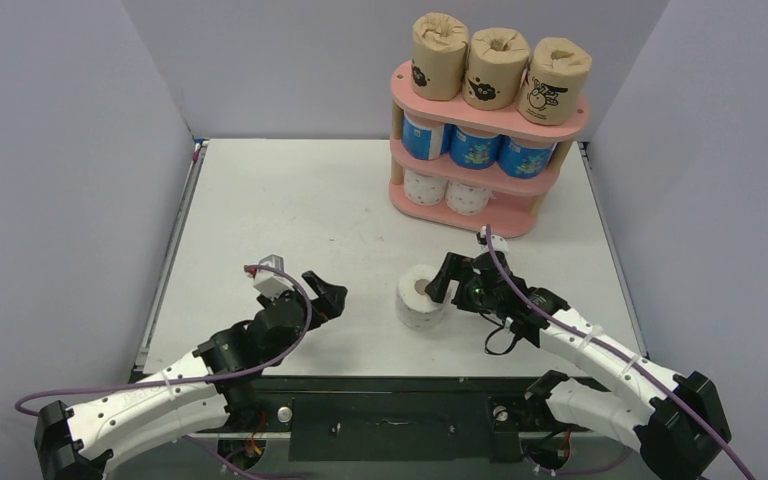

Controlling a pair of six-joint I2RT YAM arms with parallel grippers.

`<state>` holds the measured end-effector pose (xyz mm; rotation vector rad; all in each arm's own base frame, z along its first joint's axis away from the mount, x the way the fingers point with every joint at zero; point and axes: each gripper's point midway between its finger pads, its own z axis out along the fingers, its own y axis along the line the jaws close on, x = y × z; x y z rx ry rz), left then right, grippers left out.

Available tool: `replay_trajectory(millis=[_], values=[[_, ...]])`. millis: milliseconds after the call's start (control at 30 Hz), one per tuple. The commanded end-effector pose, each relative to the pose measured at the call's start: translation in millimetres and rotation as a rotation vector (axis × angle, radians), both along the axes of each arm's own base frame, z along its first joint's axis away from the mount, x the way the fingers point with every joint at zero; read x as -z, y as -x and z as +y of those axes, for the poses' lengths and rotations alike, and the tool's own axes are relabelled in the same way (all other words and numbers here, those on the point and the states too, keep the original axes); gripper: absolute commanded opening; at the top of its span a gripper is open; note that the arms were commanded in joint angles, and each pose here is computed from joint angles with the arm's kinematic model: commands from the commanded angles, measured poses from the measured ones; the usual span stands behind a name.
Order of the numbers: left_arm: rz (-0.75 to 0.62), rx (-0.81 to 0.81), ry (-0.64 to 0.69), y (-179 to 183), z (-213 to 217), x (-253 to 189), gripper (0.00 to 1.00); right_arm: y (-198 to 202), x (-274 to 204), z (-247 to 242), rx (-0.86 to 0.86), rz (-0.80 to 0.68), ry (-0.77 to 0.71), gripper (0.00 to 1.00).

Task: Place and organize the paper towels onto the shelf
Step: Pick up the paper towel from the center of the board.

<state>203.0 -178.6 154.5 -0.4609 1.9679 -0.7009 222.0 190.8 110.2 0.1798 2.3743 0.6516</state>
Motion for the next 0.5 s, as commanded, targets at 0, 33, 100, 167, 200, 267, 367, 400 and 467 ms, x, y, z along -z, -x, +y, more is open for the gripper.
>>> replay_trajectory(millis=[0,33,100,167,200,267,367,400,467], values=[[0.005,-0.025,0.008,-1.1,3.3,0.7,0.96,-11.4,-17.8,13.8,-0.006,-0.047,-0.053,0.85],[0.007,-0.026,0.009,-0.8,3.9,1.7,0.96,-12.1,-16.7,15.0,-0.006,-0.046,-0.056,0.83],[0.013,-0.029,0.007,0.0,5.1,3.5,0.96,-13.2,-14.0,16.6,-0.003,-0.038,-0.059,0.81],[0.017,-0.035,0.007,0.7,7.0,5.0,0.96,-14.6,-12.4,18.2,0.0,-0.032,-0.064,0.79],[0.019,-0.041,0.01,0.8,8.1,5.9,0.96,-15.5,-12.5,19.2,0.002,-0.033,-0.068,0.77],[0.018,-0.046,0.018,1.4,9.6,5.8,0.96,-16.9,-12.7,20.3,0.007,-0.033,-0.074,0.75],[0.017,-0.051,0.023,1.8,11.3,6.5,0.96,-18.3,-11.4,19.6,0.017,-0.031,-0.071,0.7],[0.016,-0.053,0.025,1.9,11.8,7.0,0.96,-18.8,-11.3,19.1,0.02,-0.032,-0.069,0.68],[0.017,-0.054,0.025,2.0,12.1,7.8,0.96,-19.2,-10.1,18.3,0.026,-0.031,-0.067,0.64]])
